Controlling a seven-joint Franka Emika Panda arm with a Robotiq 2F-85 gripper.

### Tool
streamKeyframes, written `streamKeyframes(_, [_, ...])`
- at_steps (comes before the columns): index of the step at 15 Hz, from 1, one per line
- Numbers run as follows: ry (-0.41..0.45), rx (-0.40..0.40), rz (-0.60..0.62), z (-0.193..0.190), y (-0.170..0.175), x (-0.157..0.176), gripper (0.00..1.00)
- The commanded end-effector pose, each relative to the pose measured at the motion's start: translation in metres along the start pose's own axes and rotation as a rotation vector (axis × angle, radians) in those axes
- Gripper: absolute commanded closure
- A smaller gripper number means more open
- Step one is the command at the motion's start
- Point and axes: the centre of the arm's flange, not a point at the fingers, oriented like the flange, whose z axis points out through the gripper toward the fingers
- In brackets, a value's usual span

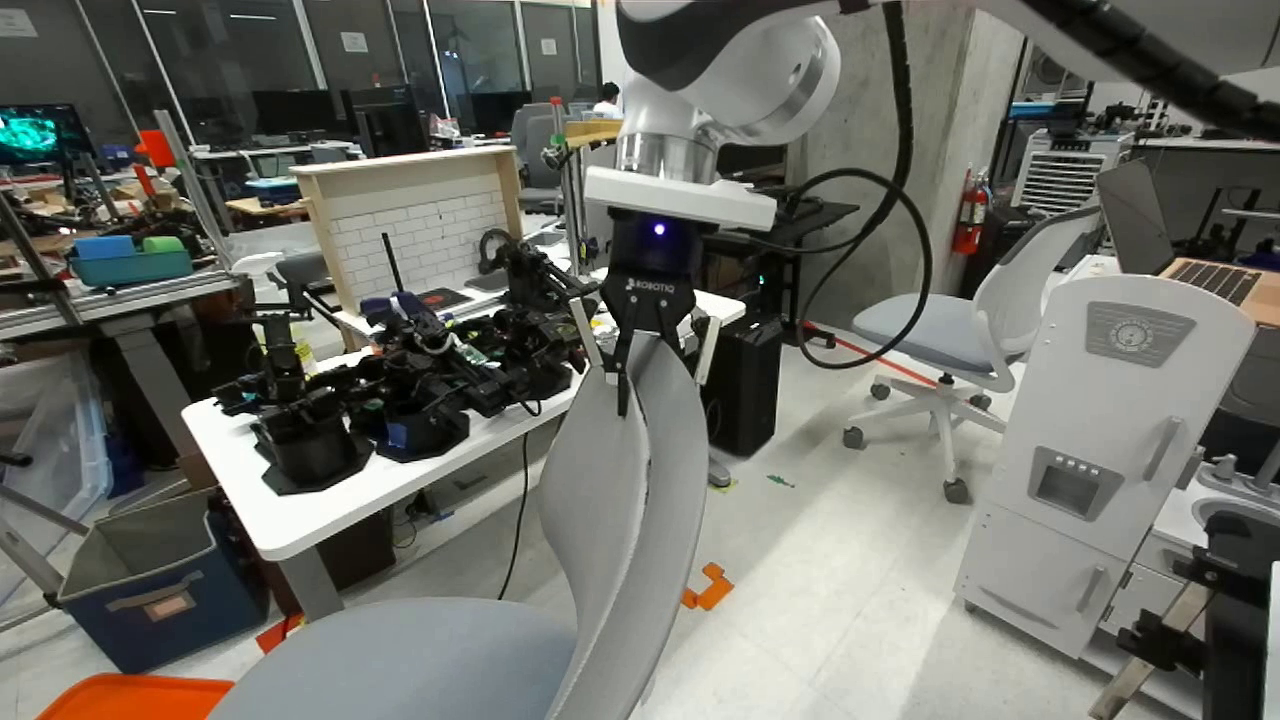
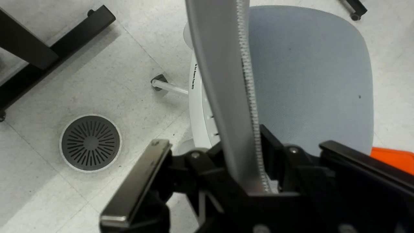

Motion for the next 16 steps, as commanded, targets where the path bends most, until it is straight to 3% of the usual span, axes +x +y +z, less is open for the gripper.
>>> streamKeyframes(1, [-0.018, -0.041, 0.112, 0.052, 0.044, -0.033, 0.95])
streamKeyframes(2, [-0.014, -0.048, 0.111, 0.053, 0.042, -0.035, 0.95])
streamKeyframes(3, [-0.003, -0.047, 0.093, 0.055, 0.039, -0.038, 0.56])
streamKeyframes(4, [-0.003, -0.007, 0.025, 0.006, -0.010, -0.010, 0.54])
streamKeyframes(5, [-0.004, -0.007, 0.024, 0.005, -0.010, -0.011, 0.74])
streamKeyframes(7, [-0.003, -0.010, 0.025, 0.006, -0.010, -0.010, 0.58])
streamKeyframes(10, [-0.002, -0.010, 0.027, 0.006, -0.008, -0.009, 0.54])
streamKeyframes(11, [-0.003, -0.010, 0.027, 0.006, -0.008, -0.009, 0.29])
streamKeyframes(12, [0.014, -0.012, 0.017, 0.002, -0.012, 0.005, 0.27])
streamKeyframes(14, [0.030, -0.017, 0.016, 0.000, -0.004, 0.028, 0.13])
streamKeyframes(15, [0.041, -0.023, 0.021, 0.002, 0.010, 0.040, 0.57])
streamKeyframes(16, [0.046, -0.020, 0.028, 0.005, 0.024, 0.051, 0.52])
